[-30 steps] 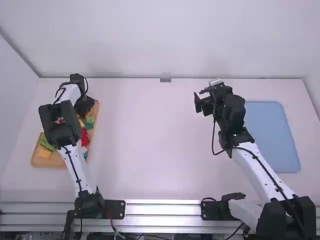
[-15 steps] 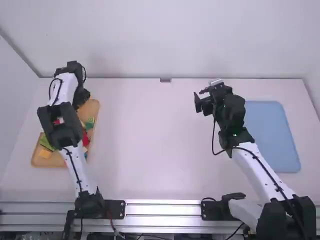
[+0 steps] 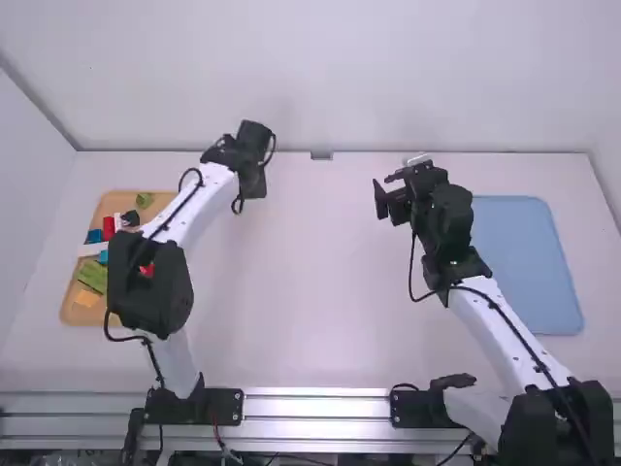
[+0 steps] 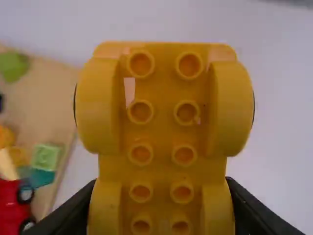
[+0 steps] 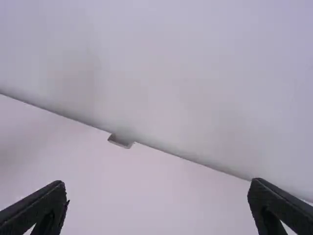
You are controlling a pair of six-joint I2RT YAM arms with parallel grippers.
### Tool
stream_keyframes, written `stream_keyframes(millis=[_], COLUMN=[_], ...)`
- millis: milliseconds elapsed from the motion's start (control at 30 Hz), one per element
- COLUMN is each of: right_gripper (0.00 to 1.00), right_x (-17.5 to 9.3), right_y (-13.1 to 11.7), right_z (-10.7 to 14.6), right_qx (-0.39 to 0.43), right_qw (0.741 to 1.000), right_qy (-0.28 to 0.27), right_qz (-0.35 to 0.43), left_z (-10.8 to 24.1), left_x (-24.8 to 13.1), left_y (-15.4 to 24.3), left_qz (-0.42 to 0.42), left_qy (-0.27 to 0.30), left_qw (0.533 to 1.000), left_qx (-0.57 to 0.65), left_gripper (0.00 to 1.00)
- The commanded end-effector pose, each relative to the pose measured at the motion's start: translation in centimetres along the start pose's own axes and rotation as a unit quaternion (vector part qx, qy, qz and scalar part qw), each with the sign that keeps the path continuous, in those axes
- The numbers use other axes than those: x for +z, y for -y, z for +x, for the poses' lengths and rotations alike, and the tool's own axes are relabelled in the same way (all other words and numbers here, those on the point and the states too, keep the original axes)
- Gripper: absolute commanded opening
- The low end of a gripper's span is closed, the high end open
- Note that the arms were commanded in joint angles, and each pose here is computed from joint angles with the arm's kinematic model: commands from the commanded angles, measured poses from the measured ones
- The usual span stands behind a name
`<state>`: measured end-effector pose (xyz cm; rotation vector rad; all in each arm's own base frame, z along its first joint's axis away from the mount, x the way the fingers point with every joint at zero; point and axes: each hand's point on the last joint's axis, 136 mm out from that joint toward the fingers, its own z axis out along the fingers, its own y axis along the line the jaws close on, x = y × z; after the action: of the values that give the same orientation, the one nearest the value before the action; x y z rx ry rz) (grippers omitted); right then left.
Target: Assemble lego blocks to make yellow taxi
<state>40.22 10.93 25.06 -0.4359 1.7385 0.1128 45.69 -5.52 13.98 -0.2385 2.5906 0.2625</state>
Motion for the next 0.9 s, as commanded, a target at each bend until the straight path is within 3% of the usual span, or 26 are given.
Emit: stream_keyframes(millis=[0,67,167,267,367,400,467,533,600,833,867], right_gripper=[0.99,0.98,0.99,0.98,0.99,0.99,0.98,0.98,0.99,0.99,0.99], right_x=[0.1,0.1,0.1,0.1,0.1,0.1,0.1,0.1,0.1,0.1,0.2], right_y=[-0.2,-0.1,-0.1,-0.2,-0.1,-0.1,-0.2,-0.2,-0.4,-0.5,-0.8], right_z=[-1.8,-1.8,-1.8,-1.8,-1.7,-1.6,-1.2,-1.0,-0.7,-0.4,-0.4], right_qx=[-0.004,-0.004,-0.004,-0.004,0.002,0.002,0.002,0.003,0.003,0.004,0.003], right_qw=[1.0,1.0,1.0,1.0,1.0,1.0,1.0,1.0,1.0,1.0,1.0], right_qy=[0.018,0.018,0.018,0.019,0.017,0.014,0.007,0.003,-0.005,-0.01,-0.01], right_qz=[-0.003,-0.002,-0.002,-0.003,-0.003,-0.003,-0.004,-0.005,-0.007,-0.01,-0.012], left_z=[2.5,4.6,11.4,16.0,18.7,19.8,21.6,22.8,23.8,24.4,24.1], left_x=[-1.9,-3.0,-6.3,-8.3,-8.8,-8.8,-8.5,-7.9,-6.7,-4.5,-4.1], left_y=[2.5,4.8,9.6,11.1,11.6,11.8,12.1,12.1,12.1,12.5,12.5], left_qz=[0.068,0.128,0.293,0.373,0.409,0.421,0.44,0.446,0.443,0.427,0.415], left_qy=[-0.001,-0.008,-0.04,-0.059,-0.064,-0.063,-0.057,-0.052,-0.043,-0.019,-0.02], left_qw=[0.989,0.972,0.874,0.789,0.737,0.717,0.684,0.665,0.66,0.677,0.693], left_qx=[0.128,0.199,0.385,0.484,0.535,0.551,0.579,0.597,0.605,0.598,0.59], left_gripper=[0.29,0.29,0.34,0.33,0.22,0.13,0.12,0.16,0.31,0.48,0.57])
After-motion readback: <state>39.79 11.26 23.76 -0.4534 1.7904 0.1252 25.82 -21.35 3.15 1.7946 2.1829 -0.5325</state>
